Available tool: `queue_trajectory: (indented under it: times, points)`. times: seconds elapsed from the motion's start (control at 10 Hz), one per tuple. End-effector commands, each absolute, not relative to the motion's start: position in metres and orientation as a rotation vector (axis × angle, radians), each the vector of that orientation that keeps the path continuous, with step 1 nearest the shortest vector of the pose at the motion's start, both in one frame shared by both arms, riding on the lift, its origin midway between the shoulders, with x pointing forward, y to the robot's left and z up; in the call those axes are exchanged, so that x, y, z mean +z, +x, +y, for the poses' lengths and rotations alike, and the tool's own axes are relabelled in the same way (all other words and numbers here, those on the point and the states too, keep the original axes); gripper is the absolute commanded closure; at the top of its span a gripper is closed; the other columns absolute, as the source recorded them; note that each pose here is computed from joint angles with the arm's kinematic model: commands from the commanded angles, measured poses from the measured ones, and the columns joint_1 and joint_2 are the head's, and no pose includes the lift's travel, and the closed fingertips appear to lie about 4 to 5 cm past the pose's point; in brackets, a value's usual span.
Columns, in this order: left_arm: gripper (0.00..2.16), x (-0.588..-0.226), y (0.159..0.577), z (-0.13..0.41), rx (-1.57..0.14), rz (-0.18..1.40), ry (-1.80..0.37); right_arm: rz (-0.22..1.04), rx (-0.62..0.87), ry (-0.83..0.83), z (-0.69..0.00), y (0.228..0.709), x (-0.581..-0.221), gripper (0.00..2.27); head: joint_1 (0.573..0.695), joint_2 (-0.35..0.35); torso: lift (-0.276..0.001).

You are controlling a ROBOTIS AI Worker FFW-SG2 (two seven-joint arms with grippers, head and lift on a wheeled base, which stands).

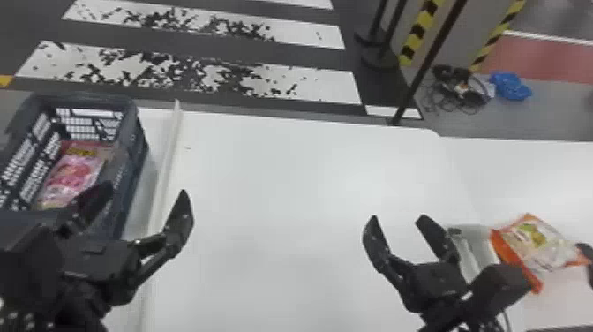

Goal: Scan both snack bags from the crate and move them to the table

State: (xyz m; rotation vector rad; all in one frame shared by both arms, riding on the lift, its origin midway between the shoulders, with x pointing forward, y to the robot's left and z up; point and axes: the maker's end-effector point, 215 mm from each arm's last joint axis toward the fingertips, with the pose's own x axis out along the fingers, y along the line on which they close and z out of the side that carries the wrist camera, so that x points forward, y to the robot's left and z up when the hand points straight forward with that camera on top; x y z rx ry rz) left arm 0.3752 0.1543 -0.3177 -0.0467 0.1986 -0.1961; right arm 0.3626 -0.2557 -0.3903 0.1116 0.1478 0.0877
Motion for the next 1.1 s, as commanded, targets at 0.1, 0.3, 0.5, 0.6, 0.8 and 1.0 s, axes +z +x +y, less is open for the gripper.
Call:
queue_trajectory:
  times: [0.1,0.3,0.5,0.6,0.8,1.0]
  points:
    - [0.07,-0.338,0.402,0.199,-0.148,0.364,-0.027,0.173,0.085,0.111,-0.262,0.365,-0.394,0.1,0.695,-0.152,-0.087]
    - [0.09,-0.327,0.432,0.237,-0.1,0.368,-0.041,0.178,0.086,0.091,-0.267,0.364,-0.396,0.08,0.695,-0.089,-0.087]
    - [0.08,-0.331,0.458,0.244,-0.091,0.362,-0.057,0.175,0.087,0.073,-0.278,0.364,-0.393,0.1,0.695,-0.047,-0.087]
    - [0.08,-0.337,0.473,0.257,-0.071,0.367,-0.069,0.182,0.084,0.069,-0.28,0.364,-0.395,0.1,0.695,-0.046,-0.087]
    - [0.08,-0.346,0.503,0.291,-0.021,0.374,-0.097,0.214,0.09,0.064,-0.28,0.363,-0.406,0.1,0.695,-0.016,-0.087]
    - [0.09,-0.357,0.531,0.308,0.002,0.395,-0.096,0.29,0.101,0.089,-0.276,0.363,-0.429,0.1,0.695,0.013,-0.087]
